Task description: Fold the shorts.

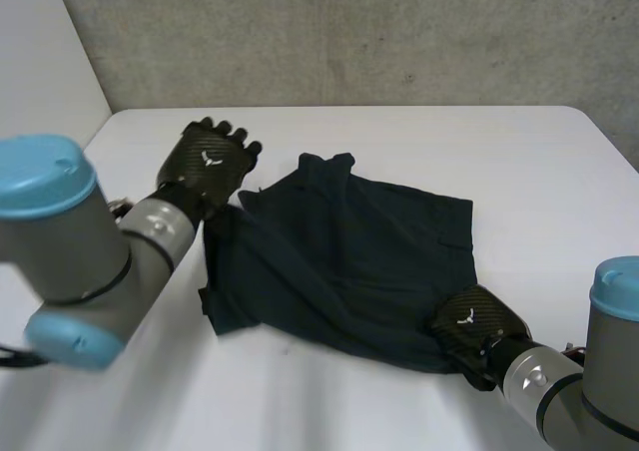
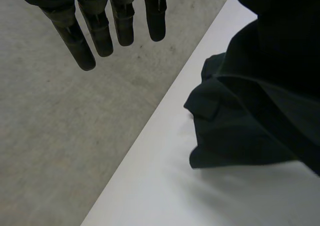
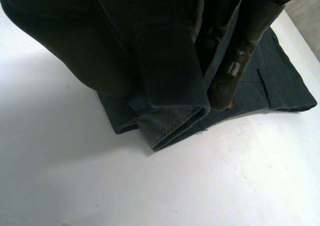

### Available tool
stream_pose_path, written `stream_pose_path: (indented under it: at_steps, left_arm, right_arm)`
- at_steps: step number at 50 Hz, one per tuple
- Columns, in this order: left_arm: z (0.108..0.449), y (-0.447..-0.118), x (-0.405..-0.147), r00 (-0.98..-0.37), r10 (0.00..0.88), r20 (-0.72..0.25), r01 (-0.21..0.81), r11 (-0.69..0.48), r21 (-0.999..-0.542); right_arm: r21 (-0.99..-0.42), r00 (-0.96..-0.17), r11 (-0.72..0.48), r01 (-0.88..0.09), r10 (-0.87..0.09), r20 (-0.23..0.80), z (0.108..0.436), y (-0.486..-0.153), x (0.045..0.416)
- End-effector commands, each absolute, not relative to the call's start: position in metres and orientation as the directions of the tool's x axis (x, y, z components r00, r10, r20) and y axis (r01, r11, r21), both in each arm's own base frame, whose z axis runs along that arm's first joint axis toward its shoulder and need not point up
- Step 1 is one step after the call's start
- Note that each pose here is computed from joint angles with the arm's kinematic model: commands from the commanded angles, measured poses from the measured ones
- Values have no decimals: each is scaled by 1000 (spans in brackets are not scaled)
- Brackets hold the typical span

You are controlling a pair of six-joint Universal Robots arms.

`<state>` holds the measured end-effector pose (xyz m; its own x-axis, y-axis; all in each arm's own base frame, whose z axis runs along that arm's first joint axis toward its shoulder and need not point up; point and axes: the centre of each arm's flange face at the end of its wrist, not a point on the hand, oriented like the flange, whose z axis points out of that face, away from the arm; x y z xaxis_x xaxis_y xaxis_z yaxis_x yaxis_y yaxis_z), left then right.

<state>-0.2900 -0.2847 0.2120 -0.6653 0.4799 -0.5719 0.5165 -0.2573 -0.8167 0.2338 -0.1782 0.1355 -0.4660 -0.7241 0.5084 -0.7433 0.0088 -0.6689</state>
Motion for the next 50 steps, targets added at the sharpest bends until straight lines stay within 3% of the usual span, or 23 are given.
stream_pose_path:
  at_steps: [1, 9, 16, 22, 27, 32, 37, 42, 46, 50]
  left_arm:
    - [185, -347, -296, -660, 494, -566, 509, -259, -821]
    - [170, -364, -296, -654, 518, -551, 524, -214, -824]
    - [147, -336, -292, -616, 609, -500, 568, -96, -817]
    - [159, -303, -281, -602, 649, -465, 597, -21, -802]
    - [186, -279, -271, -612, 651, -448, 594, 4, -805]
    - [226, -254, -262, -658, 628, -415, 543, 14, -840]
    - [278, -227, -253, -710, 584, -395, 470, -25, -882]
    - [352, -197, -238, -773, 487, -406, 368, -178, -913]
    - [385, -183, -230, -809, 438, -391, 302, -260, -917]
    - [390, -183, -228, -827, 432, -360, 268, -259, -928]
  right_arm:
    - [-683, -478, 2, -730, -716, 509, 132, -178, 235]
    - [-690, -491, -3, -723, -701, 517, 134, -184, 234]
    - [-699, -499, -22, -715, -684, 532, 138, -187, 235]
    - [-727, -535, -34, -686, -654, 536, 147, -191, 234]
    - [-754, -569, -44, -655, -628, 531, 163, -195, 235]
    - [-756, -579, -55, -652, -607, 544, 188, -198, 233]
    - [-767, -603, -83, -637, -566, 562, 248, -206, 229]
    - [-779, -635, -181, -600, -484, 602, 315, -211, 229]
    - [-780, -655, -246, -575, -433, 620, 356, -213, 230]
    - [-775, -658, -271, -570, -413, 629, 379, -213, 230]
